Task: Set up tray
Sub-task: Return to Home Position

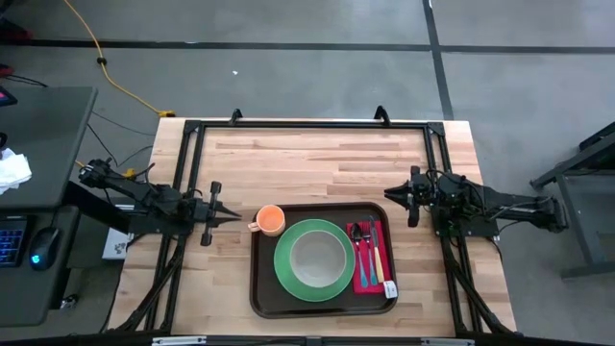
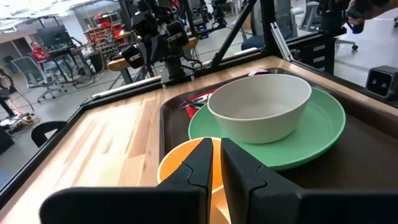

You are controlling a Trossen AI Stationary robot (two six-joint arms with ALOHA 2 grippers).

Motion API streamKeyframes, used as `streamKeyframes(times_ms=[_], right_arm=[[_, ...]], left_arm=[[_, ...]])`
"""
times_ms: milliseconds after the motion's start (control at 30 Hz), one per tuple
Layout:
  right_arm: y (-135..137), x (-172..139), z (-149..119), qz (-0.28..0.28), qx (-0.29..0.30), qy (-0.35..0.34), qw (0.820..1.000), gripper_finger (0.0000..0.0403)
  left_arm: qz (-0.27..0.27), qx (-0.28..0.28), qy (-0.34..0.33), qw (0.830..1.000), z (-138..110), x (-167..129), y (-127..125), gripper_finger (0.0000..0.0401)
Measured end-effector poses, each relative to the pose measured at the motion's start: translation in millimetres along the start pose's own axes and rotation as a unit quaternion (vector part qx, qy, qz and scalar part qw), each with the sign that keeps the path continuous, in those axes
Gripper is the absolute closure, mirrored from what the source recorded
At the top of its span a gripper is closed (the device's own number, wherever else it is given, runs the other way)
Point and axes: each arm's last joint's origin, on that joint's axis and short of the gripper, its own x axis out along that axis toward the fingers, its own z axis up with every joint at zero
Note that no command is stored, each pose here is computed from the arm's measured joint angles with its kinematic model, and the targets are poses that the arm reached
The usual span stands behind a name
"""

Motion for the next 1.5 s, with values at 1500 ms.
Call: streamKeyframes(times_ms=[1500], right_arm=[[-0.1, 0.0, 0.3, -0.002, 0.159, -0.003, 0.987, 0.0355]], left_arm=[[-0.010, 0.025, -0.003, 1.000, 0.0, 0.1, -0.7, 0.0339]])
